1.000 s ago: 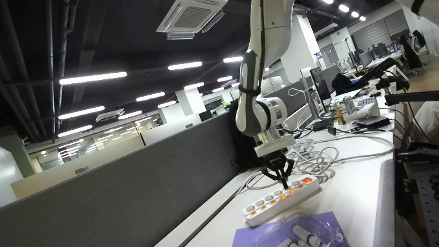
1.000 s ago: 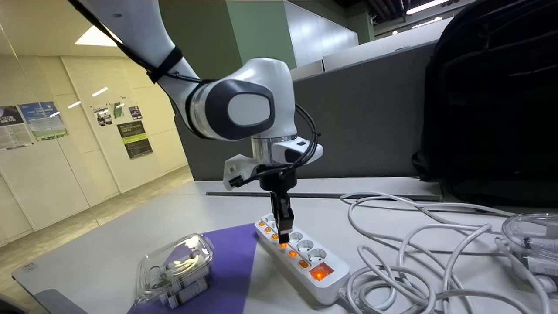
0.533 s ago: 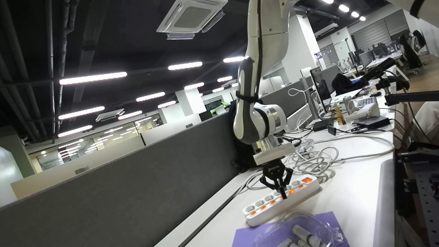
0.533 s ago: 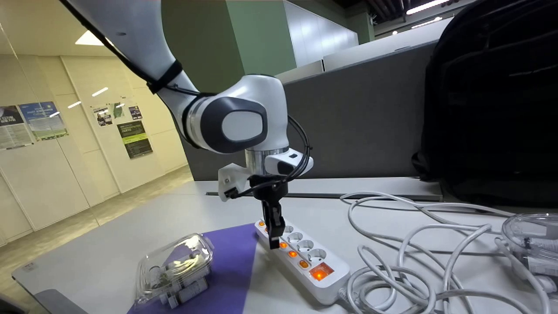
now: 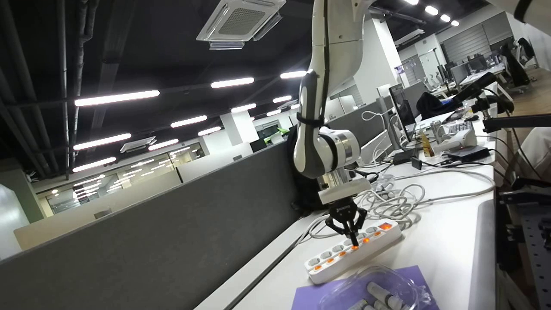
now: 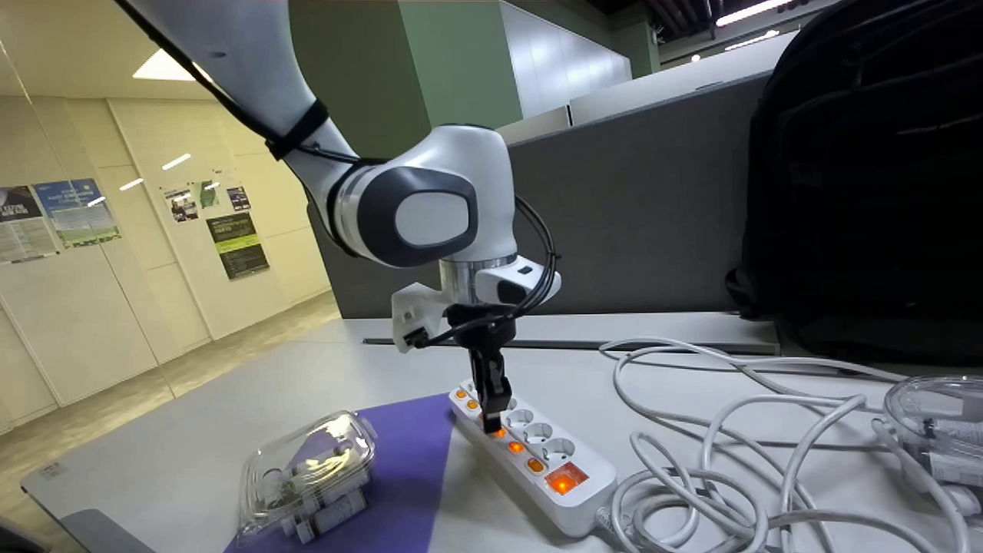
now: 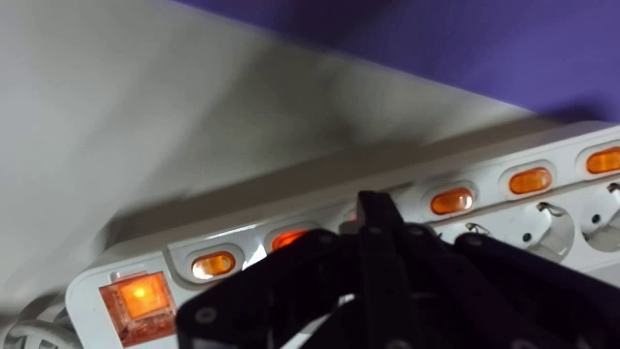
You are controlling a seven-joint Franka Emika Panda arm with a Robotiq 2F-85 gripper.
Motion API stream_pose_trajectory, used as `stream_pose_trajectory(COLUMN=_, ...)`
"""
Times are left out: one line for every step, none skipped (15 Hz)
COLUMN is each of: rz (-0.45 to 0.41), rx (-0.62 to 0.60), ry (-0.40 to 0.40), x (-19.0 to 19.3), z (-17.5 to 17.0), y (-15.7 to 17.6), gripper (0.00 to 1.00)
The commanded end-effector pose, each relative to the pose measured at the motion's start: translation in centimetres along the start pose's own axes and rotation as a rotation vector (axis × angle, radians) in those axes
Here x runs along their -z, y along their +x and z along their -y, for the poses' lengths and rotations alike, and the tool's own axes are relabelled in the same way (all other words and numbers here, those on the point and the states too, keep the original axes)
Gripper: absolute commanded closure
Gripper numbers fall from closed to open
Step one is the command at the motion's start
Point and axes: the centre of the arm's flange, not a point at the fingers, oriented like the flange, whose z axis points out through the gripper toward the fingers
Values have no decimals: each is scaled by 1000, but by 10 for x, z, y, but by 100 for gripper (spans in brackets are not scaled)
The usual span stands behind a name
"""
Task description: Turn off the switch of the fourth position from the left
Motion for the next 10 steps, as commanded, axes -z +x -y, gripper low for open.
stream_pose_trajectory(rz=0, rx=-38, ry=12, x=6, z=-8, y=7, gripper=100)
stream_pose_trajectory(rz=-1, rx=-42, ry=18, x=6, z=-9, y=8, gripper=100)
stream_pose_trajectory(rz=0, rx=-47, ry=23, x=5, z=-9, y=8, gripper=100)
stream_pose_trajectory(rz=1, rx=-50, ry=24, x=5, z=-9, y=9, gripper=100)
stream_pose_trajectory(rz=2, rx=-51, ry=25, x=4, z=-8, y=9, gripper=100)
stream_pose_trajectory(rz=4, rx=-50, ry=24, x=3, z=-7, y=8, gripper=100)
stream_pose_trajectory(rz=6, rx=-48, ry=23, x=3, z=-6, y=7, gripper=100)
stream_pose_trajectory(rz=7, rx=-47, ry=23, x=2, z=-5, y=6, gripper=100)
stream_pose_trajectory(rz=9, rx=-45, ry=22, x=1, z=-4, y=5, gripper=100)
stream_pose_trajectory(rz=9, rx=-43, ry=20, x=0, z=-3, y=4, gripper=100)
